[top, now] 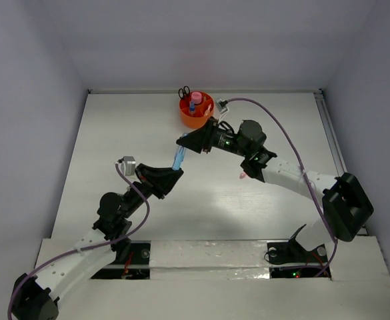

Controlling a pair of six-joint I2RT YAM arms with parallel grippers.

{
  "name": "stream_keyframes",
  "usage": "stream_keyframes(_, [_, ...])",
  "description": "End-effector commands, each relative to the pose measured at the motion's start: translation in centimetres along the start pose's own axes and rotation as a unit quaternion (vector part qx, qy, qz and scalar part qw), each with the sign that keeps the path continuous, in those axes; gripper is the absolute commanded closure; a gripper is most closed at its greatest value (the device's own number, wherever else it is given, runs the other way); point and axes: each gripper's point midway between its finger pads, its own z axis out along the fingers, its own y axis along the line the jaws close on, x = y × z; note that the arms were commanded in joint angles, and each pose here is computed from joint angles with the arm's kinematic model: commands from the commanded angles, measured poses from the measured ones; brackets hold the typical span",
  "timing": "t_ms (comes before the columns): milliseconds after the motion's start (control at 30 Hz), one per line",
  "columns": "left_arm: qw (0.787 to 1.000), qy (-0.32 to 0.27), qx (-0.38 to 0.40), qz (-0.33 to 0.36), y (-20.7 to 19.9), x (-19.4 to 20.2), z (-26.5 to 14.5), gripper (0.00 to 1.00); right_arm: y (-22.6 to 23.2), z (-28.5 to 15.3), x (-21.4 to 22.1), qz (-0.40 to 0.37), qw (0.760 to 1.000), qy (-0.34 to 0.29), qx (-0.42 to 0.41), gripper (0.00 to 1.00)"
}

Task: Sort the stationery into containers
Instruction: Close the pen cap on the pen.

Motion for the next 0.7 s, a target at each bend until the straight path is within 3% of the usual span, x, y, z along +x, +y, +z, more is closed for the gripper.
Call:
stream_keyframes(0, [0.999, -0.033, 0.025, 0.020, -1.5, -2.1, 0.2, 1.00, 1.6, -0.7, -2.0, -0.006, 0.998, -0.050, -0.023, 0.47])
stream_keyframes(167, [0.999, -0.029, 0.027, 0.018, -1.5, -2.0, 0.3, 1.00, 1.5, -0.9, -2.1, 0.001, 0.998, -0.061, -0.024, 0.57])
stream_keyframes(233, [0.999, -0.029, 0.028, 0.018, -1.5, -2.0, 0.3, 1.00, 1.7, -1.0, -2.1, 0.003, 0.997, -0.066, -0.032, 0.57])
stream_keyframes(367, [0.999, -0.028, 0.028, 0.017, -1.5, -1.9, 0.4, 1.00, 2.1, -0.8, -2.4, -0.004, 0.997, -0.069, -0.044, 0.46])
stream_keyframes(667, [0.999, -0.034, 0.024, 0.019, -1.4, -2.2, 0.2, 1.00, 2.3, -1.5, -2.9, -0.007, 0.996, -0.080, -0.043, 0.52])
